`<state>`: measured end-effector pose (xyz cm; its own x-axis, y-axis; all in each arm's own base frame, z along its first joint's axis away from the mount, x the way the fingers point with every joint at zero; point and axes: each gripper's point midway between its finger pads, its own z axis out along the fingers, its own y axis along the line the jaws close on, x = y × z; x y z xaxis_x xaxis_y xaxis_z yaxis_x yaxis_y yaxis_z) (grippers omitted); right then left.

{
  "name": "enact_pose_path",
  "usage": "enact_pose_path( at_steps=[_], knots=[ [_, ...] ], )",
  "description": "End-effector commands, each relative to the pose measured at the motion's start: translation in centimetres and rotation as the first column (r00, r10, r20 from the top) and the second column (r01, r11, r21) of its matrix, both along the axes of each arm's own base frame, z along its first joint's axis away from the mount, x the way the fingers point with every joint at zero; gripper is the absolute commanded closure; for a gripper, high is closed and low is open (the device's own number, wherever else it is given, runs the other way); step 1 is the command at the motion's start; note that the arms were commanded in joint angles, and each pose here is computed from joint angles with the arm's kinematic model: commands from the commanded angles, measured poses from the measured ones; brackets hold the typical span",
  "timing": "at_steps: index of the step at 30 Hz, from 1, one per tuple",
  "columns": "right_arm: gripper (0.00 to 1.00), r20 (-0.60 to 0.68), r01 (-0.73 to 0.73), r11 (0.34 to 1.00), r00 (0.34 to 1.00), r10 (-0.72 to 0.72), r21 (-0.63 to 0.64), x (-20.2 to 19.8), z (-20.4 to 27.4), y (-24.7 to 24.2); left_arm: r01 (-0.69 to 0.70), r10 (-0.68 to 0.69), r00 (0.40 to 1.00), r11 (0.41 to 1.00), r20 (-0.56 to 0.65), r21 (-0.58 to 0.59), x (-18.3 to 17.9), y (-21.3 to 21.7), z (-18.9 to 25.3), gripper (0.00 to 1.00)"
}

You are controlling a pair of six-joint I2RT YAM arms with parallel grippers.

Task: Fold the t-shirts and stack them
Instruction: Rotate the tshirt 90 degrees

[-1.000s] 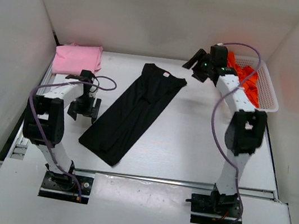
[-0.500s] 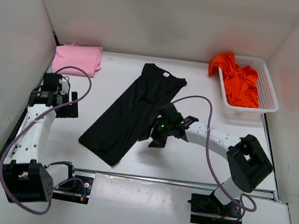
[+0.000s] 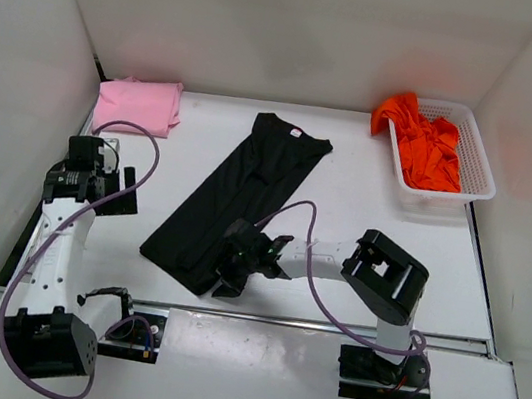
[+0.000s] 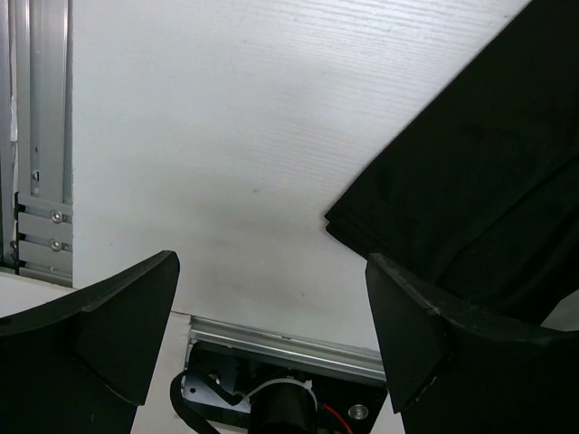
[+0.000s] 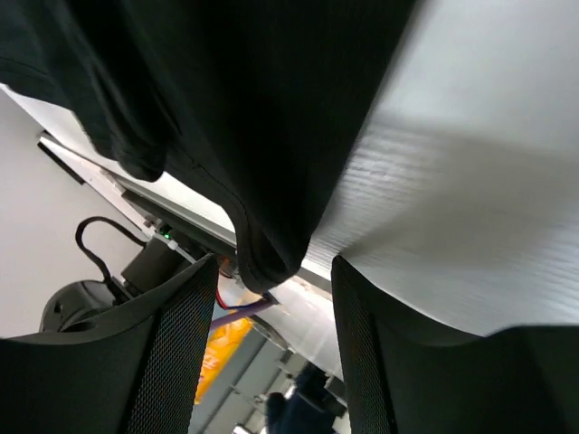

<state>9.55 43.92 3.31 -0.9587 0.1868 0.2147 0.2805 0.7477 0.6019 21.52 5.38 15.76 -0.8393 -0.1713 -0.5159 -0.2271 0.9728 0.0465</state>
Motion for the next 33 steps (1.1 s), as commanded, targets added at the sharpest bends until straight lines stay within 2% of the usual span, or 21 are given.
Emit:
enact_pose_path(
  at_steps=[1, 3, 5, 9, 11, 13, 14, 15, 17, 18, 20, 23, 24, 25, 28, 29, 33],
  knots=[
    [0.42, -0.01, 0.113, 0.993, 0.994, -0.113, 0.033, 0.8, 1.8, 2.5, 0.015, -0.014, 0.994, 1.0, 0.108, -0.01, 0.5, -0.4, 2.5, 0.05],
    [0.42, 0.001, 0.159, 0.987, 0.987, -0.159, 0.008, 1.2, 1.2, 1.8, 0.022, -0.02, 0.991, 1.0, 0.131, -0.013, 0.6, -0.6, 3.1, 0.05],
    [0.42, 0.013, 0.181, 0.984, 0.983, -0.181, 0.003, 1.6, 1.1, 1.6, 0.034, -0.03, 0.99, 0.999, 0.139, -0.027, 0.7, -0.9, 3.5, 0.0],
    [0.51, 0.022, 0.2, 0.98, 0.98, -0.2, -0.006, 2.8, 0.8, 2.6, 0.049, -0.042, 0.979, 0.998, 0.197, -0.028, 0.6, -1.3, 4.6, 0.0],
    [0.65, 0.012, 0.194, 0.981, 0.981, -0.194, -0.019, 2.8, 0.0, 3.0, -0.004, -0.003, 0.978, 0.999, 0.207, 0.034, 0.7, 0.1, 5.2, 0.0],
    [0.77, 0.017, 0.194, 0.981, 0.981, -0.193, -0.032, 3.3, -0.8, 3.0, -0.003, -0.002, 0.982, 1.0, 0.187, 0.03, 0.8, 0.1, 5.1, 0.0],
    [0.91, 0.015, 0.194, 0.98, 0.981, -0.193, -0.041, 3.2, -0.9, 2.8, -0.003, -0.002, 0.983, 1.0, 0.185, 0.029, 0.7, 0.1, 5.3, 0.0],
    [0.99, 0.012, 0.204, 0.977, 0.979, -0.203, -0.056, 3.4, -1.3, 1.9, -0.003, -0.002, 0.983, 1.0, 0.185, 0.029, 0.7, 0.1, 5.3, 0.0],
    [1.0, 0.009, 0.206, 0.974, 0.978, -0.206, -0.092, 3.0, -2.0, 0.0, 0.025, -0.024, 0.981, 1.0, 0.192, -0.002, 1.1, -0.6, 5.4, 0.0],
    [1.0, 0.05, 0.233, 0.963, 0.972, -0.229, -0.132, 3.1, -2.5, -4.5, 0.118, -0.098, 0.976, 0.989, 0.194, -0.094, 1.4, -3.0, 5.1, 0.0],
    [1.0, 0.089, 0.215, 0.971, 0.974, -0.206, -0.103, 3.6, -1.3, -5.6, 0.172, -0.142, 0.971, 0.973, 0.19, -0.152, 1.3, -4.5, 4.9, 0.0],
    [1.0, 0.144, 0.085, 0.99, 0.987, -0.069, -0.111, 3.0, -1.2, -9.1, 0.276, -0.25, 0.957, 0.939, 0.145, -0.204, 1.3, -7.4, 4.2, 0.0],
    [1.0, 0.162, 0.058, 0.992, 0.986, -0.039, -0.114, 3.2, -0.8, -10.0, 0.344, -0.324, 0.938, 0.915, 0.126, -0.211, 1.5, -9.1, 3.9, 0.0],
    [1.0, 0.183, -0.012, 0.986, 0.982, 0.043, -0.169, 2.7, -1.2, -11.6, 0.352, -0.34, 0.935, 0.92, 0.098, -0.17, 1.6, -9.2, 3.8, 0.0],
    [1.0, 0.239, -0.085, 0.97, 0.961, 0.14, -0.226, 2.5, -0.5, -14.2, 0.426, -0.423, 0.905, 0.899, 0.054, -0.103, 2.1, -10.8, 3.3, 0.0],
    [1.0, 0.242, -0.087, 0.968, 0.96, 0.144, -0.235, 2.5, -0.6, -15.0, 0.43, -0.426, 0.903, 0.9, 0.06, -0.076, 2.4, -10.8, 3.4, 0.0],
    [1.0, 0.257, -0.091, 0.973, 0.955, 0.145, -0.21, 2.8, 0.0, -17.6, 0.513, -0.514, 0.858, 0.854, 0.013, -0.088, 2.3, -13.3, 2.4, 0.0]
  ],
)
